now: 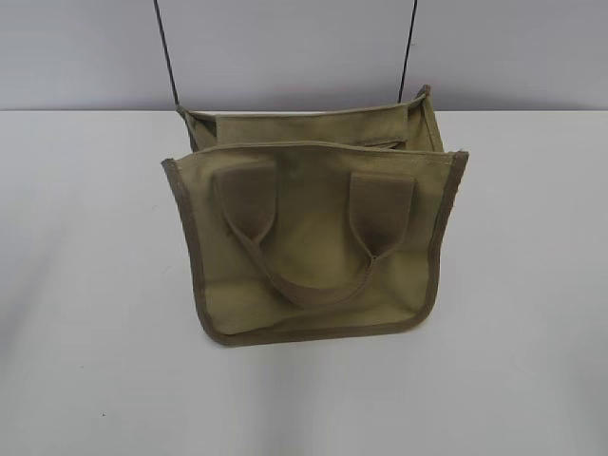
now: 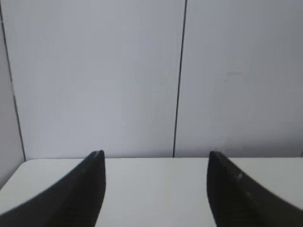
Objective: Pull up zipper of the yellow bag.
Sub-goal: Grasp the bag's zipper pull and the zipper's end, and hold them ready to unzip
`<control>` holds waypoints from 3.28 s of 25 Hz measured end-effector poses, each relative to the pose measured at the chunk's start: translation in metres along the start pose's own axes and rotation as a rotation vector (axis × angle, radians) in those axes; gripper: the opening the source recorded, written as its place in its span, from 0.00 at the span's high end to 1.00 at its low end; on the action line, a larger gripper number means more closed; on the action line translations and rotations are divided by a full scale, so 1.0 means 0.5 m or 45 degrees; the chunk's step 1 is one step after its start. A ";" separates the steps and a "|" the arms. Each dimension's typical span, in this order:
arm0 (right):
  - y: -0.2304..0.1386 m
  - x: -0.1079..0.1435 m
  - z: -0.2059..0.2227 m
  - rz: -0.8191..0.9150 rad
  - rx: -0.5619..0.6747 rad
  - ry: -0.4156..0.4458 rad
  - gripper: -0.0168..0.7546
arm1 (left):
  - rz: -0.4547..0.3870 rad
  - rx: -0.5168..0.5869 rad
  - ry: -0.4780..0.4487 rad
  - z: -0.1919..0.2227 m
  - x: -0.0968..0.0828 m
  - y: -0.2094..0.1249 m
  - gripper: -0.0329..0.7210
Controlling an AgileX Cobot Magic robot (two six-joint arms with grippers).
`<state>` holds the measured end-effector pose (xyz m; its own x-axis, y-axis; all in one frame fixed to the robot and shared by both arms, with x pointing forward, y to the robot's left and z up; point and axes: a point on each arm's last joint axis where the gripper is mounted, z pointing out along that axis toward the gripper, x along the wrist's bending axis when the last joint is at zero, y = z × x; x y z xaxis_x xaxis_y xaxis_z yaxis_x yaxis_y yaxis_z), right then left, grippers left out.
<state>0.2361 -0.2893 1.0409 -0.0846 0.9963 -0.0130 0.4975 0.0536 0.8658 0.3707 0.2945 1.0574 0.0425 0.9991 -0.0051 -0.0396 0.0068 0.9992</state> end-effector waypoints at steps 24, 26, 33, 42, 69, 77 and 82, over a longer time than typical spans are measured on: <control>0.000 0.000 0.000 0.000 0.001 0.000 0.26 | 0.082 0.478 -0.915 0.181 -0.190 -0.384 0.53; 0.000 0.000 0.000 0.000 0.001 0.000 0.26 | 0.087 0.470 -0.950 0.190 -0.197 -0.389 0.55; 0.000 0.000 0.000 0.000 0.001 0.000 0.26 | 0.070 0.373 -1.003 0.233 -0.215 -0.373 0.57; 0.000 0.000 0.000 0.000 0.001 0.000 0.26 | 0.061 0.330 -1.027 0.270 -0.227 -0.377 0.61; 0.000 0.000 0.000 0.000 0.001 0.000 0.26 | 0.153 0.226 -0.745 0.264 -0.188 -0.275 0.96; 0.000 0.000 0.000 0.000 0.001 0.000 0.26 | 0.289 0.187 -0.696 0.253 -0.176 -0.212 0.96; 0.000 0.000 0.000 0.000 0.001 0.000 0.26 | 0.307 0.234 -0.675 0.250 -0.172 -0.208 0.96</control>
<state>0.2361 -0.2892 1.0409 -0.0847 0.9963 -0.0130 0.4982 0.0536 0.8654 0.4958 0.2028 0.9588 0.5468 0.8141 0.1954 0.0613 -0.2717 0.9604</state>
